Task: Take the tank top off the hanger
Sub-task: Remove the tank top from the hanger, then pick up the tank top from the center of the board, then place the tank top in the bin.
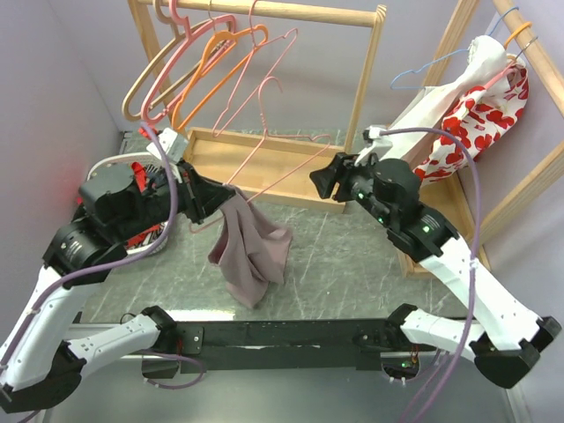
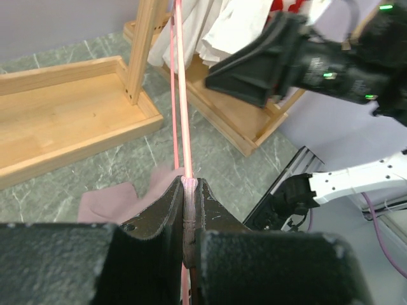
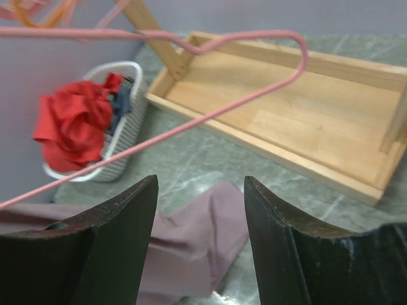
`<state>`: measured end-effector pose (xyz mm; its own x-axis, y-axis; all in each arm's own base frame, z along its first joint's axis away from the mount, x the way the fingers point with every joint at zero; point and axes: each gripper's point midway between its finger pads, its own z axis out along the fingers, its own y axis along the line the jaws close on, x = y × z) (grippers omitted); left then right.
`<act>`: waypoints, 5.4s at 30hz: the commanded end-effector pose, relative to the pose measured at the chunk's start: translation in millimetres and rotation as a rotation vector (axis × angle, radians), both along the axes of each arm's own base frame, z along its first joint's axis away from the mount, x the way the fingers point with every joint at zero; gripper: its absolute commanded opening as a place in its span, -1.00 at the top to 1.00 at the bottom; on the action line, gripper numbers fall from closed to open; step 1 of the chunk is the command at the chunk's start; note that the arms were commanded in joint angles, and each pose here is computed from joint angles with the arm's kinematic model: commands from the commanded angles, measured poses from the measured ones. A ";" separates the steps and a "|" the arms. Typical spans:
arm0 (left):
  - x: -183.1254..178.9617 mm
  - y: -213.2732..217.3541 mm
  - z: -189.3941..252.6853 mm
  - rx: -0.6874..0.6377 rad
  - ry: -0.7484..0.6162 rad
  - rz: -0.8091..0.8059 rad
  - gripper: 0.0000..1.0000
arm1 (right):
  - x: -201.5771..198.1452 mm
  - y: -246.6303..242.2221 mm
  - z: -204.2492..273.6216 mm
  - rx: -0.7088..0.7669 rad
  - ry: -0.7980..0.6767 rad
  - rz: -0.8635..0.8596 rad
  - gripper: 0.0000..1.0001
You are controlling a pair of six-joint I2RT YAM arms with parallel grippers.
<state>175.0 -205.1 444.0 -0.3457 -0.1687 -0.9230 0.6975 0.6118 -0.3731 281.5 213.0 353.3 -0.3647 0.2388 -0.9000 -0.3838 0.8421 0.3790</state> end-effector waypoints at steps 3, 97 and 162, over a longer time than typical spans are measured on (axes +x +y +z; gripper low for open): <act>10.3 -7.4 22.3 -0.072 -0.089 0.006 0.98 | -30.0 28.7 56.4 0.234 -0.096 0.180 -0.28; 52.9 -60.2 -402.0 0.527 0.740 0.316 -0.99 | -35.1 -22.5 126.7 0.327 -0.319 -0.063 1.00; 167.1 316.9 16.4 0.188 -0.004 1.328 0.98 | -27.5 -1.8 113.1 0.320 -0.306 -0.009 1.00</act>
